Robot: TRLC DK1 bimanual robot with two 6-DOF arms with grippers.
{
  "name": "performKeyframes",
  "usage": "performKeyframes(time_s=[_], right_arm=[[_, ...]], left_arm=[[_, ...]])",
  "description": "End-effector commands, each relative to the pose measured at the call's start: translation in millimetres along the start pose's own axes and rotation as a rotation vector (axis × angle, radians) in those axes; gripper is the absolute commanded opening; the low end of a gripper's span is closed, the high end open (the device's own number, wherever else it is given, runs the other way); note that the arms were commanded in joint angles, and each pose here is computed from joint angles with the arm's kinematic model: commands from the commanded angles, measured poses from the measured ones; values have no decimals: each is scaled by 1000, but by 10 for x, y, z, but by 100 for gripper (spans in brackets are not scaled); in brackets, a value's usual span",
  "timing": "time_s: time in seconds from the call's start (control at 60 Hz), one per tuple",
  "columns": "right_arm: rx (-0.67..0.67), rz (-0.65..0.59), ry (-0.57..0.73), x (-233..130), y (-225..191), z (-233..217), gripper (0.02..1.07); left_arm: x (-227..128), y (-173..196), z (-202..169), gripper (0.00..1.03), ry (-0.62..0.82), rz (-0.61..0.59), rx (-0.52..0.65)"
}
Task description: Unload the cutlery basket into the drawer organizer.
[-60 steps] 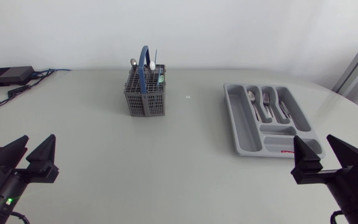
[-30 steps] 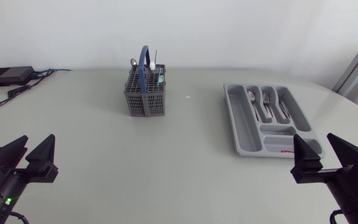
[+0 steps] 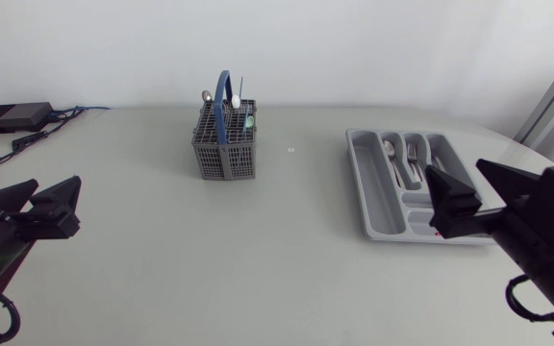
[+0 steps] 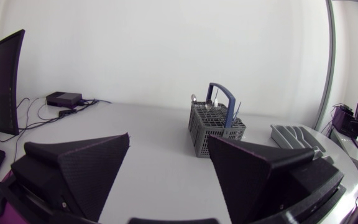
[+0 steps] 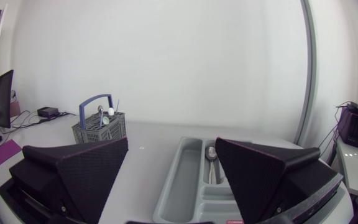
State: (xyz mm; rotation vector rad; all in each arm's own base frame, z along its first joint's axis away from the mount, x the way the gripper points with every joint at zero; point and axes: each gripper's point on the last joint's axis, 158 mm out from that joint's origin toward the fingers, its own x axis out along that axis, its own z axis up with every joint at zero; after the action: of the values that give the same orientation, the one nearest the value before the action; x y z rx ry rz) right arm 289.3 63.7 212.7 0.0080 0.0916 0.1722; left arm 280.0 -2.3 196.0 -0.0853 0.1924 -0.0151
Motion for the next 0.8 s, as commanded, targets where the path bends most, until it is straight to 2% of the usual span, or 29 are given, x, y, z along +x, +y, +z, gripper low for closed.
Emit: performKeyframes(time_s=[0.0,0.183,0.283,0.417,0.7,0.783], right_arm=[[25,37,31,131,160,1,103],[5,111,113,410,489,-79,103],[-21,126,195,613,623,-153,103],[-104,182,314,850,973,-338,103],[-192,226,402,1262,1637,-516,102],[-201,241,419,1383,1825,-511,102]], left_arm=[[59,-17,100,99,23,-1,-19],[244,-35,12,97,140,-5,26],[380,-37,-75,96,221,-6,47],[518,-10,-93,95,258,-6,45],[829,21,-217,93,329,-27,196],[911,68,-273,93,354,-19,200]])
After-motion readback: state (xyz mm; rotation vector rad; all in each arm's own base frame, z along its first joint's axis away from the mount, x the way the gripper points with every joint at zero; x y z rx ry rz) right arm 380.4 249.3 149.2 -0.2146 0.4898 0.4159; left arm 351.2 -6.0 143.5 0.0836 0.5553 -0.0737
